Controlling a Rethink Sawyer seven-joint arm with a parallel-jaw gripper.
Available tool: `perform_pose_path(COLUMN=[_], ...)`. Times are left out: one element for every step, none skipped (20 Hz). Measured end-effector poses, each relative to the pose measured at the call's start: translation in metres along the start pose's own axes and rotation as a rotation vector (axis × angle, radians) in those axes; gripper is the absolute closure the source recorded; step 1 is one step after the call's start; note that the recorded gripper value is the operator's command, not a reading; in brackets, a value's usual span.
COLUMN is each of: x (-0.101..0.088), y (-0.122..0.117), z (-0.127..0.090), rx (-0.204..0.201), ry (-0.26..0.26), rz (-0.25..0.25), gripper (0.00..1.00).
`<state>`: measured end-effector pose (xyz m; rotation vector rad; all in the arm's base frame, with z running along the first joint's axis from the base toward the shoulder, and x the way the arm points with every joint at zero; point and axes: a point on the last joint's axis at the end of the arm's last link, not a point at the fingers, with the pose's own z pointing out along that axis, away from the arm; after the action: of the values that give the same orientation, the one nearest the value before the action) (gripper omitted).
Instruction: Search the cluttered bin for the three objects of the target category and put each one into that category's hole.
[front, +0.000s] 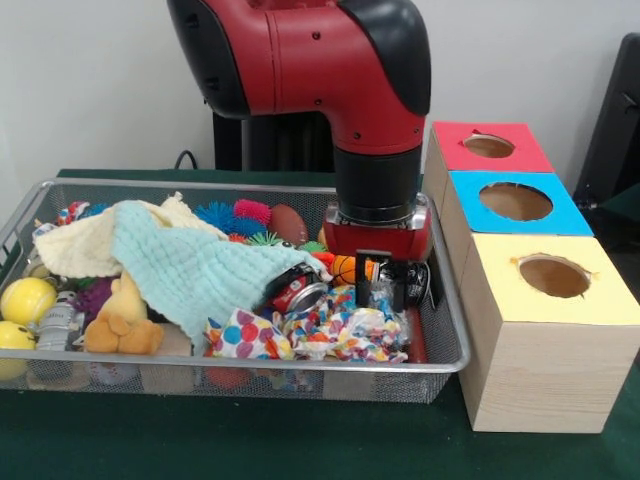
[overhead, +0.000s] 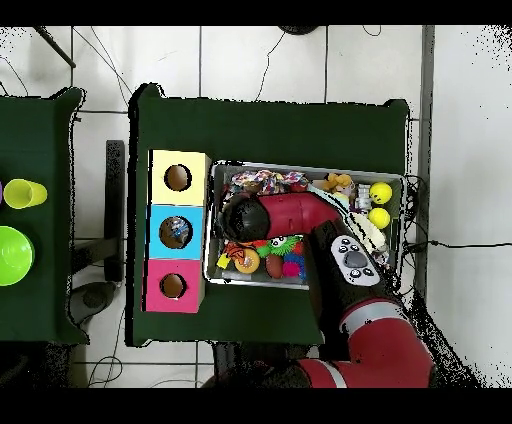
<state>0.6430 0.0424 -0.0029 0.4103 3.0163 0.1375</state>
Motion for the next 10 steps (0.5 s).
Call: perform_pose_path(x=[-0.001,-0.004,-0.005,-0.007,-0.011,-0.013,-0.014,-0.017,-0.018,-0.019], y=[-0.003,-0.007,-0.010,-0.013,-0.021,-0.024,-0.025,-0.030,-0.032,-0.035], z=[-0.002,-0.004,-0.006,-0.008,-0.013,-0.016,-0.016,-0.020,-0.022,-0.024], rx=[0.002,0.004,0.007,0.008,0.014,0.017,0.017,0.020,0.021,0.023], ry=[0.000,-0.001,-0.002,-0.002,-0.004,-0.004,-0.004,-0.006,-0.007,-0.007], rz=[0.004,0.010,0.015,0.018,0.029,0.034,0.035,0.044,0.047,0.052], gripper=[1.00,1.00,1.00,1.00,1.00,1.00,1.00,1.00,1.00,1.00])
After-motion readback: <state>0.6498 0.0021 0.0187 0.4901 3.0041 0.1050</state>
